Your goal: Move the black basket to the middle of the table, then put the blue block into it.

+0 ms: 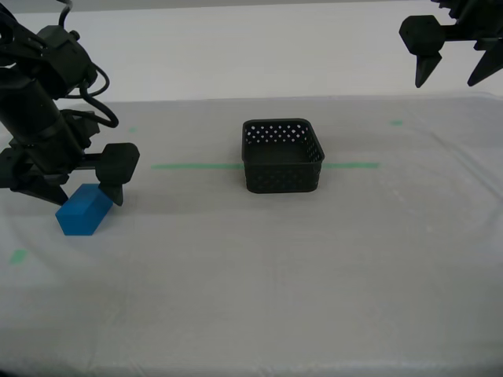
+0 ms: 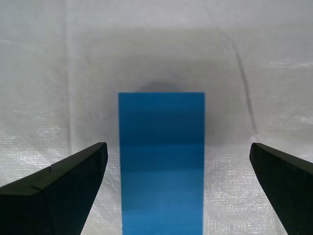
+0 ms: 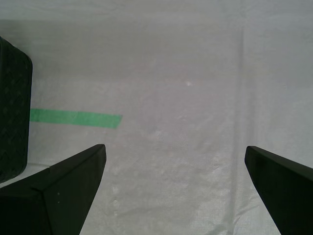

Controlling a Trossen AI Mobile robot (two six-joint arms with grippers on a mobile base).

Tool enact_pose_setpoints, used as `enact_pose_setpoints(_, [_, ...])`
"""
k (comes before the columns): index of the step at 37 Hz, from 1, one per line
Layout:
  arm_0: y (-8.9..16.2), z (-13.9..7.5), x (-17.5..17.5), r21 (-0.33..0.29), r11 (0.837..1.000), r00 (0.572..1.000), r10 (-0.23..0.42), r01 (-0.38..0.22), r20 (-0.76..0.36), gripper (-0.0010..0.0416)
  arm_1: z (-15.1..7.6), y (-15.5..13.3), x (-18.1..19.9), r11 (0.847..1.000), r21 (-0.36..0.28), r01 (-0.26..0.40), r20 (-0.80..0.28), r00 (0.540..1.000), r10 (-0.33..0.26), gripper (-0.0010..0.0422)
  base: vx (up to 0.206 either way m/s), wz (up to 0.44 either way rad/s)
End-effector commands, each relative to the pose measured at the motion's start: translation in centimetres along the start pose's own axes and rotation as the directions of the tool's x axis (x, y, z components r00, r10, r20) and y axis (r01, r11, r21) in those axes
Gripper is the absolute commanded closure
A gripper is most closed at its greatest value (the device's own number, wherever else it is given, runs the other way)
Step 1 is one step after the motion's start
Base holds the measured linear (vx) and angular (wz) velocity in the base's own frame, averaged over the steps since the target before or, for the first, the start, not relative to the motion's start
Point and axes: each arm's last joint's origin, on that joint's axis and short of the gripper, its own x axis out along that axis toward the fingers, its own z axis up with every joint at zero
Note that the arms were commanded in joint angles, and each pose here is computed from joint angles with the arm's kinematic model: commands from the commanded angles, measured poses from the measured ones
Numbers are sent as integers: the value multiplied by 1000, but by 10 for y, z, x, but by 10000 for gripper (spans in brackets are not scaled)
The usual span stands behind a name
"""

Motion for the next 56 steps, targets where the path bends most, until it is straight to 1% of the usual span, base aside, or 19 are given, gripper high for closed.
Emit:
enact_pose_setpoints(1, [0, 0, 0, 1, 1000, 1000, 2, -2, 1, 7, 0, 0, 0, 1000, -2, -3, 6, 1000, 3, 12, 0, 0])
enact_pose_setpoints(19, [0, 0, 0, 1, 1000, 1000, 2, -2, 1, 7, 0, 0, 0, 1000, -11, -2, 6, 1000, 2, 12, 0, 0])
enact_pose_setpoints(24, [0, 0, 0, 0, 1000, 1000, 2, -2, 1, 7, 0, -1, 0, 1000, -23, 8, 2, 1000, -7, 12, 0, 0])
enact_pose_setpoints(32, [0, 0, 0, 1, 1000, 1000, 2, -2, 1, 7, 0, -1, 0, 1000, -24, 18, -1, 1000, -18, 15, 0, 0])
enact_pose_setpoints(38, [0, 0, 0, 0, 1000, 1000, 2, -2, 1, 7, -1, -1, 0, 999, -37, 16, -16, 1000, -17, 40, 0, 0])
enact_pose_setpoints(51, [0, 0, 0, 0, 1000, 1000, 2, -2, 1, 7, -2, -1, 0, 999, -38, 16, -19, 1000, -17, 144, 0, 0])
enact_pose_setpoints(56, [0, 0, 0, 0, 1000, 1000, 2, -2, 1, 7, -2, -1, 0, 999, -44, 16, -21, 1000, -17, 177, 0, 0])
